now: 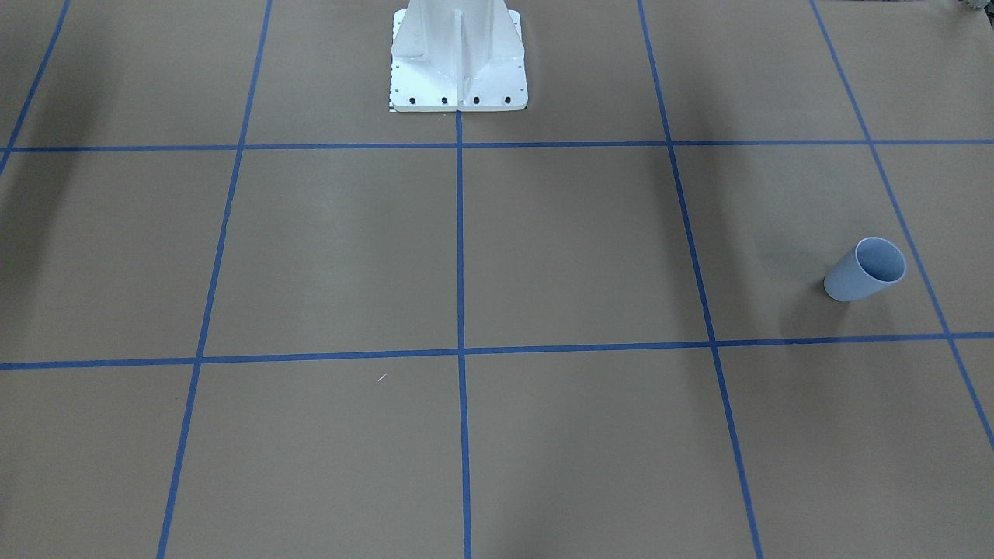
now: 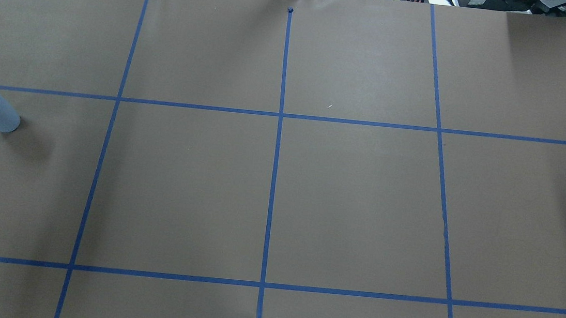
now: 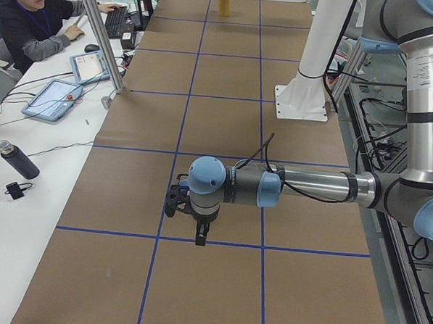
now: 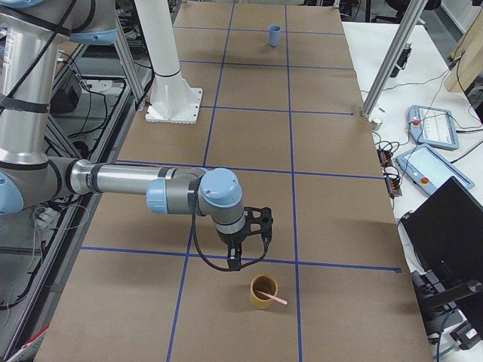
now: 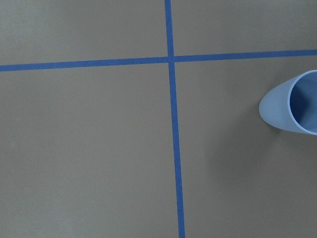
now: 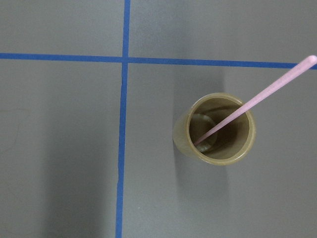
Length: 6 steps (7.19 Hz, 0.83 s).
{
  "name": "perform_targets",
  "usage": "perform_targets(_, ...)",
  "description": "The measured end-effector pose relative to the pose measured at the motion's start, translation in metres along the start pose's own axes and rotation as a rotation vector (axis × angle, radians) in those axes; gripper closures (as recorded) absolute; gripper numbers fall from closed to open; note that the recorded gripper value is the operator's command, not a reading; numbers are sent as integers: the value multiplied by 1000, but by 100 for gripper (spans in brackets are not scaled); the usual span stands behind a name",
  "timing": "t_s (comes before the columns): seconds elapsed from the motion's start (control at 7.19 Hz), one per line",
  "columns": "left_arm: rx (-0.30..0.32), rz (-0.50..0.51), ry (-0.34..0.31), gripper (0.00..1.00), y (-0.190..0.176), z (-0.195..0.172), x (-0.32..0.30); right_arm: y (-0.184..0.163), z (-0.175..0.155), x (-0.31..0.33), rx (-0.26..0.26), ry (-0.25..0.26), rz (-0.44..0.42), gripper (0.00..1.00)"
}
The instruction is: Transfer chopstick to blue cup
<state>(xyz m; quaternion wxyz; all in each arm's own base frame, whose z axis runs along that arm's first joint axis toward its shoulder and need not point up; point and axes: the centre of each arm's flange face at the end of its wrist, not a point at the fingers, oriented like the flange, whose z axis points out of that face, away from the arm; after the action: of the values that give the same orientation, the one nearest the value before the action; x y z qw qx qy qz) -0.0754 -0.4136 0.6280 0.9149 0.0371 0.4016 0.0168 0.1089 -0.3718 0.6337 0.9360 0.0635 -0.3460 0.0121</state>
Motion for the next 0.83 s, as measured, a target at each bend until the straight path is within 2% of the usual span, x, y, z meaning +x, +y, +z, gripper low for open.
perform_targets(0.56, 26, 28, -17, 2, -10, -9, 7, 2, -14, -13, 32, 0, -37, 0)
perform_targets(0.83, 110, 98, -50, 2, -34, -30, 17, -4, -23, -24, 87, -41, -77, 0)
